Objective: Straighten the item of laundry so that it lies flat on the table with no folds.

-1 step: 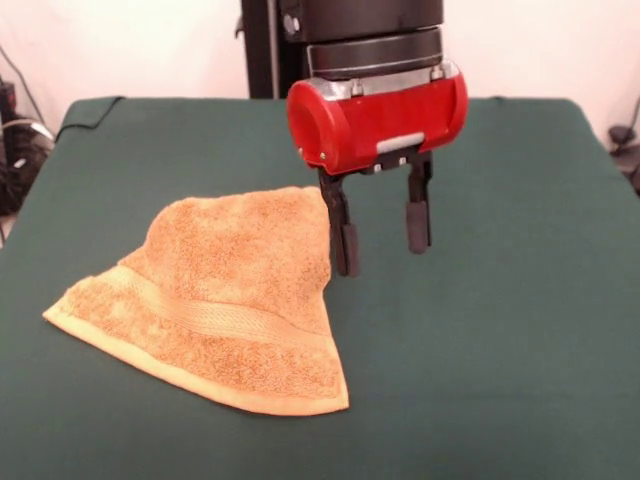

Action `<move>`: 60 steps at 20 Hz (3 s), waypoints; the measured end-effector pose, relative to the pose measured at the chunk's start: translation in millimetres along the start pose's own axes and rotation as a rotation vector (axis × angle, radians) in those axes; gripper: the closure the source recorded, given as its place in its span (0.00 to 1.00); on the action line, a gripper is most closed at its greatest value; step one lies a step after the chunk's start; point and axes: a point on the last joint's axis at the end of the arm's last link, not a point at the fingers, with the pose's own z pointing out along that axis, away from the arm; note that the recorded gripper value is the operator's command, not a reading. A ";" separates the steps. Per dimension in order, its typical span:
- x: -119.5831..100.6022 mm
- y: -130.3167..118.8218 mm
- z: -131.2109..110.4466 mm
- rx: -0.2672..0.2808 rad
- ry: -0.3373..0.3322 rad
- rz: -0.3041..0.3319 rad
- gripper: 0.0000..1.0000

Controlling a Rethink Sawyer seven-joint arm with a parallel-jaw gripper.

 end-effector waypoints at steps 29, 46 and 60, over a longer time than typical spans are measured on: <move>93.9 -88.7 39.6 0.012 0.113 -0.469 0.00; 114.5 -63.6 72.6 -0.058 0.119 -0.469 0.00; 139.9 -23.9 104.8 -0.155 0.133 -0.465 0.00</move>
